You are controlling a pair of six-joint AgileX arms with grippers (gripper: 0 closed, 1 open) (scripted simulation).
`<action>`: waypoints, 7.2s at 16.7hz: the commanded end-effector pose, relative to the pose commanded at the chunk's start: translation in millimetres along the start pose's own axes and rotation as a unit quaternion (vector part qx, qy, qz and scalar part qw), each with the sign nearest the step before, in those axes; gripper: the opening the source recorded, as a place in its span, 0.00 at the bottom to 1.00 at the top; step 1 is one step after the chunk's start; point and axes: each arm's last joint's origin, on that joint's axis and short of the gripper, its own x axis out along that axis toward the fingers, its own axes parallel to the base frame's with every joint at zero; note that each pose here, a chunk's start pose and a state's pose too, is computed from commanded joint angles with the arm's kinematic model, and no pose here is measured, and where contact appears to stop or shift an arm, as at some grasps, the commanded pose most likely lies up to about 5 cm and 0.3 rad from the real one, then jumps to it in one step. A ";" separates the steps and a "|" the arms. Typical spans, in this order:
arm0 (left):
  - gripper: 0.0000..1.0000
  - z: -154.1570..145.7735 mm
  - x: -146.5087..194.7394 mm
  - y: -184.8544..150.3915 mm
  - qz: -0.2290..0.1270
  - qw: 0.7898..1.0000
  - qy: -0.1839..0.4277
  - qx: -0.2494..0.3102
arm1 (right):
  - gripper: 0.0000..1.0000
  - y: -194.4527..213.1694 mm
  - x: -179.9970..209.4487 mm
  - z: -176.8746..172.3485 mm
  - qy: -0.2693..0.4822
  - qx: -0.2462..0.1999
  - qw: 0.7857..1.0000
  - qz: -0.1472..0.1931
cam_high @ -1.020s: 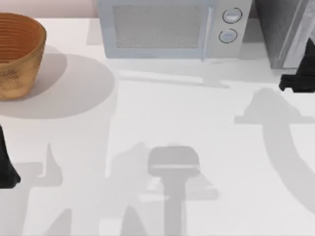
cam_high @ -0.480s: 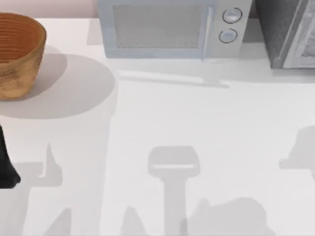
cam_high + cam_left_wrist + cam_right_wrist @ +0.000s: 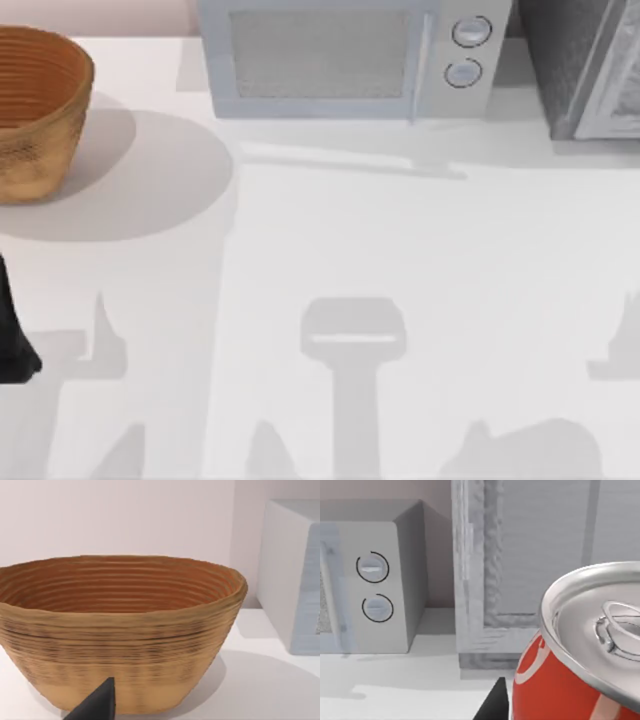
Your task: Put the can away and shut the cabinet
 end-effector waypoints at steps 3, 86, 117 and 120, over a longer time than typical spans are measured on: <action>1.00 0.0 0.0 0.0 0.000 1.000 0.000 0.000 | 0.00 0.0 0.0 0.0 0.000 0.000 1.000 0.000; 1.00 0.0 0.0 0.0 0.000 1.000 0.000 0.000 | 1.00 46.5 294.0 374.9 -0.007 0.001 1.000 0.004; 1.00 0.0 0.0 0.0 0.000 1.000 0.000 0.000 | 1.00 0.0 0.0 0.0 0.000 0.000 1.000 0.000; 1.00 0.0 0.0 0.0 0.000 1.000 0.000 0.000 | 1.00 0.0 0.0 0.0 0.000 0.000 1.000 0.000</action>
